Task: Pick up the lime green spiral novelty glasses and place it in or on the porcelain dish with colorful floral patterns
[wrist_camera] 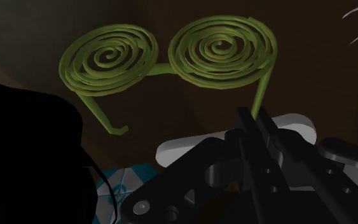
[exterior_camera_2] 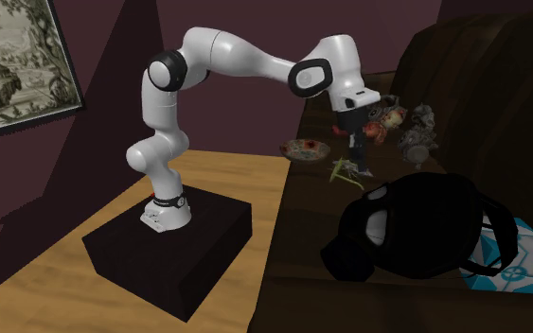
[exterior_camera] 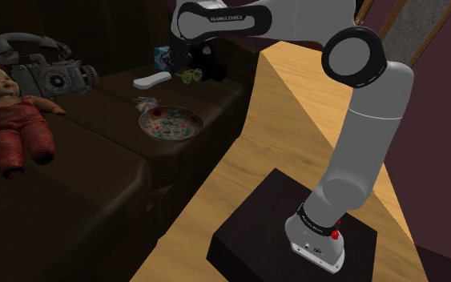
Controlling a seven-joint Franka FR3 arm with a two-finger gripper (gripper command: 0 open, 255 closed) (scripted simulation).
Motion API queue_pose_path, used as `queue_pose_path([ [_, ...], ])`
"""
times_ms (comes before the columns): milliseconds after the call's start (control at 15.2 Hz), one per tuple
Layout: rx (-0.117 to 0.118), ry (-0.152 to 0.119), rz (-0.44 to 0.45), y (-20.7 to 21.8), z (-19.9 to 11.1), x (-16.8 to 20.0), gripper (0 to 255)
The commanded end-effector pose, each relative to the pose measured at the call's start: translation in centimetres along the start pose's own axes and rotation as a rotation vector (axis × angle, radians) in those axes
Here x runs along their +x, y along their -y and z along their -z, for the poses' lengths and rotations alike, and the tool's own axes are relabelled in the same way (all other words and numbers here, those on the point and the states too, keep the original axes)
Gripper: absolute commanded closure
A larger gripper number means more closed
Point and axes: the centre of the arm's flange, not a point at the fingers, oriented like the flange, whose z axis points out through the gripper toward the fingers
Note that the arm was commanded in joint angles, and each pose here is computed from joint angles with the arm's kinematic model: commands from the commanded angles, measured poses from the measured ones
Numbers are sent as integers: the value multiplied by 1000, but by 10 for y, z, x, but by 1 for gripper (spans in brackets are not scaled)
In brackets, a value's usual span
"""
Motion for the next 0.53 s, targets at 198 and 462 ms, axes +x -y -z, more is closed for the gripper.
queue_pose_path([
  [198,0,1,0,0,25,9,255],
  [462,0,1,0,0,43,16,255],
])
